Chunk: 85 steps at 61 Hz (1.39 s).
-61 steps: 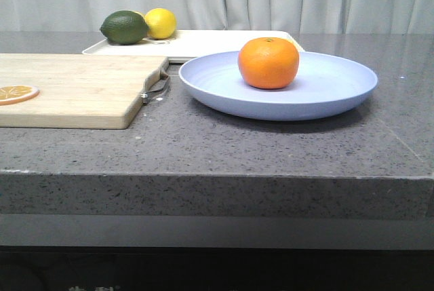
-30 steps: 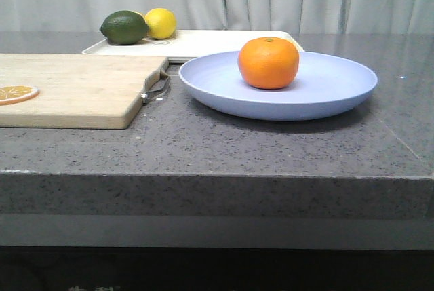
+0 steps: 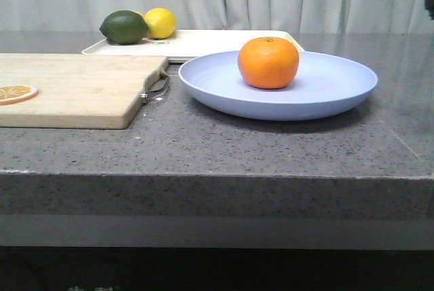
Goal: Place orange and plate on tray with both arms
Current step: 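Reach the right gripper to the blue plate rim and grip it, then lift the plate with the right gripper and carry it onto the white tray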
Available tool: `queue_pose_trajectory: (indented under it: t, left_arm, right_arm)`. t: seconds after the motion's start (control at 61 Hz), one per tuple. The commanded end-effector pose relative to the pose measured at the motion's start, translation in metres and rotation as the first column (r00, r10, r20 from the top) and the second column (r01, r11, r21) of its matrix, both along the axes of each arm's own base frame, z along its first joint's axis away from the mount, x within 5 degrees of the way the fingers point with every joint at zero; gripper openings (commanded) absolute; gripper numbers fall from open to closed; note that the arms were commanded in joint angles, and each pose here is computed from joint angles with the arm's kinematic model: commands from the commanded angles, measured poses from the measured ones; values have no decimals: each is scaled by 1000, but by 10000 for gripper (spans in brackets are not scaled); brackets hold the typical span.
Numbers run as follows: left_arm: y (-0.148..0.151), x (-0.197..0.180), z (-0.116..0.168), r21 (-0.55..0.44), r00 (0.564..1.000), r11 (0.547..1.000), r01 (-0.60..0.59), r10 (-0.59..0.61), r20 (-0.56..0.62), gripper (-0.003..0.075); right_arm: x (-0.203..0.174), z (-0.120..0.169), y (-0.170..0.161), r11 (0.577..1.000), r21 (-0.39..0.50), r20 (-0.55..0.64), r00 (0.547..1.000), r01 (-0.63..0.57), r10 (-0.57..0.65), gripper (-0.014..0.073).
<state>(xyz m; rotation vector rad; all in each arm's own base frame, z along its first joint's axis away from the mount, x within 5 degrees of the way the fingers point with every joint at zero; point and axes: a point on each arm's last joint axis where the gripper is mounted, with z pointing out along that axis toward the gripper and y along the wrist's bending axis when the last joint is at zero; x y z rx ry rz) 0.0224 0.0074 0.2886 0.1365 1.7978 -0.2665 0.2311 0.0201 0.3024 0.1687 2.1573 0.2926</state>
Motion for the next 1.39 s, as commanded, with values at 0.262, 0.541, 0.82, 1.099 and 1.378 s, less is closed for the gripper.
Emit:
queue_pose_trajectory:
  t: [0.262, 0.541, 0.82, 1.099, 1.378]
  left_arm:
    - [-1, 0, 13, -31, 997, 999, 11, -9, 76, -18]
    - [-1, 0, 13, -31, 997, 999, 11, -9, 76, -18]
    - [-1, 0, 13, -31, 997, 999, 11, -9, 76, -18]
    - [-1, 0, 13, -31, 997, 999, 11, -9, 76, -18]
    - [-1, 0, 13, -31, 997, 999, 11, -9, 76, -18]
  right_arm:
    - [90, -9, 18, 992, 121, -179, 983, -24, 46, 393]
    - [112, -28, 42, 989, 120, -242, 964, -88, 115, 382]
    - [113, -30, 45, 986, 143, -245, 962, -84, 117, 30]
    - [115, -19, 48, 981, 169, -249, 958, -98, 139, -118]
    - [140, 26, 60, 953, 260, -194, 959, -154, 208, -118]
